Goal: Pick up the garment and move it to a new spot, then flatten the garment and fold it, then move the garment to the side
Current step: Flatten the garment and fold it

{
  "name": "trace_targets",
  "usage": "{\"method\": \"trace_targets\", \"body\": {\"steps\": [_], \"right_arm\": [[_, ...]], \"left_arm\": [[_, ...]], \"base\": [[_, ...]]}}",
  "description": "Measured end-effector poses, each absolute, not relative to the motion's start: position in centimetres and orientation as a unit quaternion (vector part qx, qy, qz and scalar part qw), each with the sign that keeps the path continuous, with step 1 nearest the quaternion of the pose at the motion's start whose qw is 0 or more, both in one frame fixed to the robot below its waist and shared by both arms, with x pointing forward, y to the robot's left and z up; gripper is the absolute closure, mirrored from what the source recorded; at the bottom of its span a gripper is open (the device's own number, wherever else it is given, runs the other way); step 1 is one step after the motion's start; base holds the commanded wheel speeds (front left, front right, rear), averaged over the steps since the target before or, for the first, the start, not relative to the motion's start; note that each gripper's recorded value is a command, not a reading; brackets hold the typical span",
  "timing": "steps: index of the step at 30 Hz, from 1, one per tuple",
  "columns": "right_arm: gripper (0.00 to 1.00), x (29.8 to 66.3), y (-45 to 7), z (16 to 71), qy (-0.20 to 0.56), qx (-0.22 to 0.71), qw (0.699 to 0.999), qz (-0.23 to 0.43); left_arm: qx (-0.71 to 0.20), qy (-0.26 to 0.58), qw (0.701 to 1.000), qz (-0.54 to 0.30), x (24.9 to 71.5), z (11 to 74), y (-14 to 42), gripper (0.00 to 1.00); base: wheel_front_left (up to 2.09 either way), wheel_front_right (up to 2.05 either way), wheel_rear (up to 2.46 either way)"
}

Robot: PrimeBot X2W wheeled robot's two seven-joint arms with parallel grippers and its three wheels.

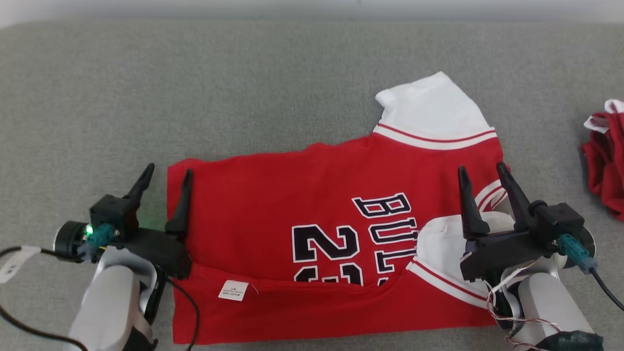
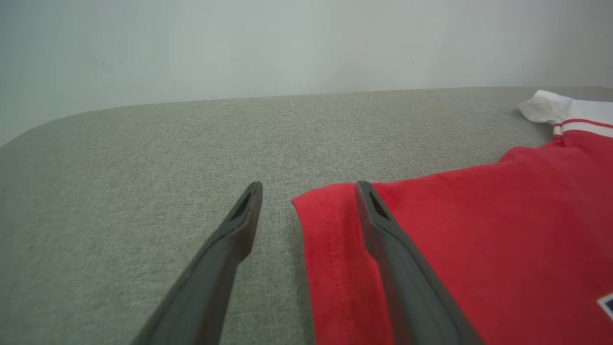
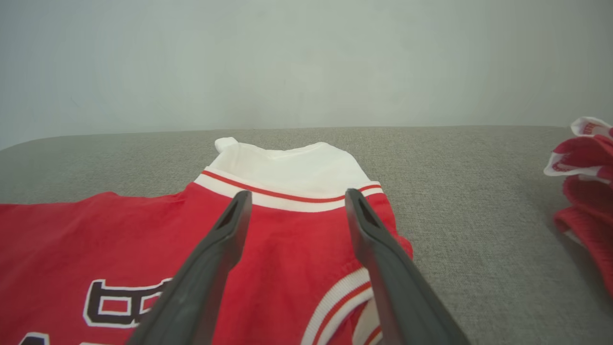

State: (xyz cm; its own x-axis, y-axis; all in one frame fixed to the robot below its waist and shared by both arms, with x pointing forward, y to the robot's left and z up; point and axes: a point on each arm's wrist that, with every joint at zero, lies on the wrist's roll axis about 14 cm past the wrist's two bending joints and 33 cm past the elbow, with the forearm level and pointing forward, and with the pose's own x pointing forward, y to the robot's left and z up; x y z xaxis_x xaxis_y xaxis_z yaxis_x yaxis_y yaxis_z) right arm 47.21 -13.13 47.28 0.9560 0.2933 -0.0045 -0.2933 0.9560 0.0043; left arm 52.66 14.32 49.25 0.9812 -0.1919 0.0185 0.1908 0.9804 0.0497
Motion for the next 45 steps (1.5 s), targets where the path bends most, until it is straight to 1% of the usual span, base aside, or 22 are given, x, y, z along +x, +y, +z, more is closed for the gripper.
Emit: {"method": "trace_targets", "body": {"steps": [6, 11, 16, 22, 33, 36, 39, 45], "right_arm": [[0.00, 47.6, -13.7, 45.5, 0.022, 0.008, 0.990, 0.140], [0.00, 48.1, -15.0, 45.9, 0.014, 0.007, 0.992, 0.124], [0.00, 48.3, -15.1, 46.1, 0.010, 0.006, 0.992, 0.124], [0.00, 48.3, -14.8, 46.4, 0.007, 0.009, 0.992, 0.127], [0.00, 47.7, -14.6, 46.5, 0.009, 0.019, 0.992, 0.122], [0.00, 47.6, -14.5, 46.7, 0.006, 0.020, 0.992, 0.123], [0.00, 47.5, -14.3, 46.7, 0.006, 0.020, 0.992, 0.125], [0.00, 47.3, -14.7, 46.6, 0.009, 0.020, 0.992, 0.122]], "left_arm": [[0.017, 0.055, 0.996, -0.070, 54.1, 44.6, 15.6, 0.00], [0.011, 0.070, 0.995, -0.067, 55.0, 43.3, 15.4, 0.00], [-0.007, 0.063, 0.995, -0.076, 55.4, 43.9, 14.8, 0.00], [-0.036, 0.036, 0.994, -0.091, 55.4, 45.7, 13.4, 0.00], [-0.041, -0.013, 0.997, -0.071, 54.9, 48.9, 14.7, 0.00], [-0.041, -0.004, 0.996, -0.078, 54.3, 48.3, 14.2, 0.00], [-0.041, 0.023, 0.995, -0.089, 53.9, 46.7, 13.4, 0.00], [-0.027, 0.046, 0.994, -0.093, 54.8, 45.5, 13.0, 0.00]], "base": [[0.00, 0.00, 0.00], [0.00, 0.00, 0.00], [0.00, 0.00, 0.00], [0.00, 0.00, 0.00], [0.00, 0.00, 0.00], [0.00, 0.00, 0.00], [0.00, 0.00, 0.00], [0.00, 0.00, 0.00]]}}
